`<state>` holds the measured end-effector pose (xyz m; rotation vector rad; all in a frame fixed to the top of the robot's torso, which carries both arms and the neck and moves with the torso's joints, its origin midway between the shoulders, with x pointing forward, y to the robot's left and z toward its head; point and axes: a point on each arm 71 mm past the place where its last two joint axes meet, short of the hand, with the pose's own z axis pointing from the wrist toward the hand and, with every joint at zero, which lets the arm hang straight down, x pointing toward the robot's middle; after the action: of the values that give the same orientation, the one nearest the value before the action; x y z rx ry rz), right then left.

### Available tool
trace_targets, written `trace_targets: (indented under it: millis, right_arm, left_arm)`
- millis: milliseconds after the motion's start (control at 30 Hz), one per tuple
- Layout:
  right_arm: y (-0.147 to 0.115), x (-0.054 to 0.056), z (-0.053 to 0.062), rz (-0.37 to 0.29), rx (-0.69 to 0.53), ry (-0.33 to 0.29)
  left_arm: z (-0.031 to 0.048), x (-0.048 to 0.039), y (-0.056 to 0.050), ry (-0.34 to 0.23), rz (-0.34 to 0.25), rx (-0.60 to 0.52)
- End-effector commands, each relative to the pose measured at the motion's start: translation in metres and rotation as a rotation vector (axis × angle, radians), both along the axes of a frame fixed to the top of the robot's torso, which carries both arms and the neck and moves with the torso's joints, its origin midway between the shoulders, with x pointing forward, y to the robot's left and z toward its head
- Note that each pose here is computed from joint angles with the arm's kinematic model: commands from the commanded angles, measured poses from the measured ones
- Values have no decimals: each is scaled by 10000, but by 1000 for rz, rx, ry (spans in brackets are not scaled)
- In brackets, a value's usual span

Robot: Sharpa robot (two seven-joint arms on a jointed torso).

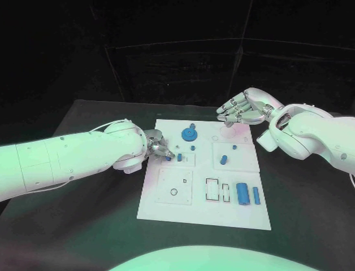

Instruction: Assemble the parts on the task board

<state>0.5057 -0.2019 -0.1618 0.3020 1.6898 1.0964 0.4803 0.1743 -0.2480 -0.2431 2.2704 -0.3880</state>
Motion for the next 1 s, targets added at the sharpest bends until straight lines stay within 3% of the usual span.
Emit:
trace_targets:
  millis: [33, 833, 1000]
  right_arm:
    - [12, -1, 14, 6, 5, -1]
    - [17, 4, 12, 5, 4, 0]
    - [17, 6, 11, 5, 4, 0]
  left_arm:
    - [-23, -16, -7, 19, -3, 8]
    - [4, -22, 15, -4, 9, -11]
    - [51, -30, 62, -17, 18, -21]
